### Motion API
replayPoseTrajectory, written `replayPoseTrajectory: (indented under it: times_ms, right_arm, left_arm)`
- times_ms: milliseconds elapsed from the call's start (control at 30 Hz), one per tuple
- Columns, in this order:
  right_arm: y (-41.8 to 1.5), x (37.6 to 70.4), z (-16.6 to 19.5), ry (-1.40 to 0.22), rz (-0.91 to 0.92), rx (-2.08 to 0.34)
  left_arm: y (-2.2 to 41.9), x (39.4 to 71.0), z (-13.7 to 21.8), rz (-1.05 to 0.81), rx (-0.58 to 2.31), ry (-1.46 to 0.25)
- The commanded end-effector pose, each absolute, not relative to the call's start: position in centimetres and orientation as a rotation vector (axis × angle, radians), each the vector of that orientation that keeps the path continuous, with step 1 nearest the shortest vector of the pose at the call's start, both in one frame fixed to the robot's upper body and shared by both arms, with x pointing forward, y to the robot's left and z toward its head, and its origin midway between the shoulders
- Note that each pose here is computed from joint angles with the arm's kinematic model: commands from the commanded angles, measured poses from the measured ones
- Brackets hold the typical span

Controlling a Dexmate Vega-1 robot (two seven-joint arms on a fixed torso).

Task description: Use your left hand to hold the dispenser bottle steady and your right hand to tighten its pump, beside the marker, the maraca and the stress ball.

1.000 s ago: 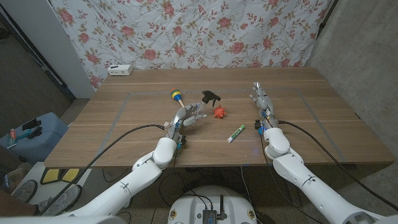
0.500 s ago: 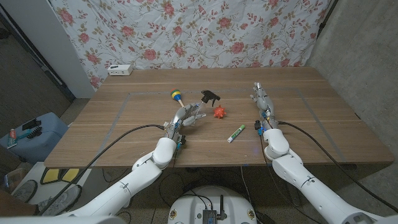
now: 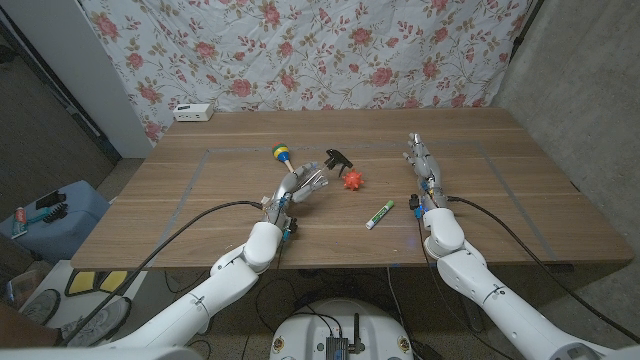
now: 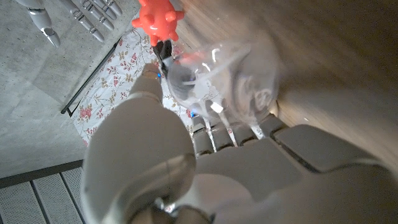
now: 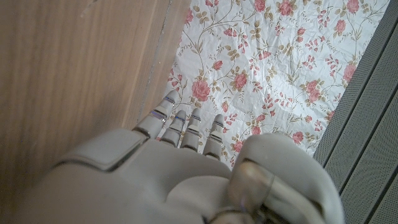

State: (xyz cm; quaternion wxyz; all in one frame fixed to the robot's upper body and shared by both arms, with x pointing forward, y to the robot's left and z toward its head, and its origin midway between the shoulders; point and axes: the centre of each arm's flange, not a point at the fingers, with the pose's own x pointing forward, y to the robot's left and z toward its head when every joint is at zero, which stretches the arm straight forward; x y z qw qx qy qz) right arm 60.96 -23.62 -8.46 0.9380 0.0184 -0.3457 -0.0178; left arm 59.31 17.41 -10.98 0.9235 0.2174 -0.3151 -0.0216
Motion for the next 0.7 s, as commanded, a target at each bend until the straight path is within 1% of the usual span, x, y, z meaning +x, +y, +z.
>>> replayPoseTrajectory:
  times_ms: [33,367,700]
  right_arm:
    - [-23.5,60.8,-8.6,-0.709,-0.043,0.034]
    - [-23.5,60.6,-8.4,-0.718,-0.039,0.031]
    - [-23.5,60.5,-8.2,-0.722,-0.002,0.034]
  left_arm:
    - [17.7,59.0,-10.9,-0.054,0.432,-0.649]
    - [17.9,58.7,-10.4,-0.072,0.386,-0.677]
    - [18.7,58.2,-9.1,-0.087,0.360,-0.694]
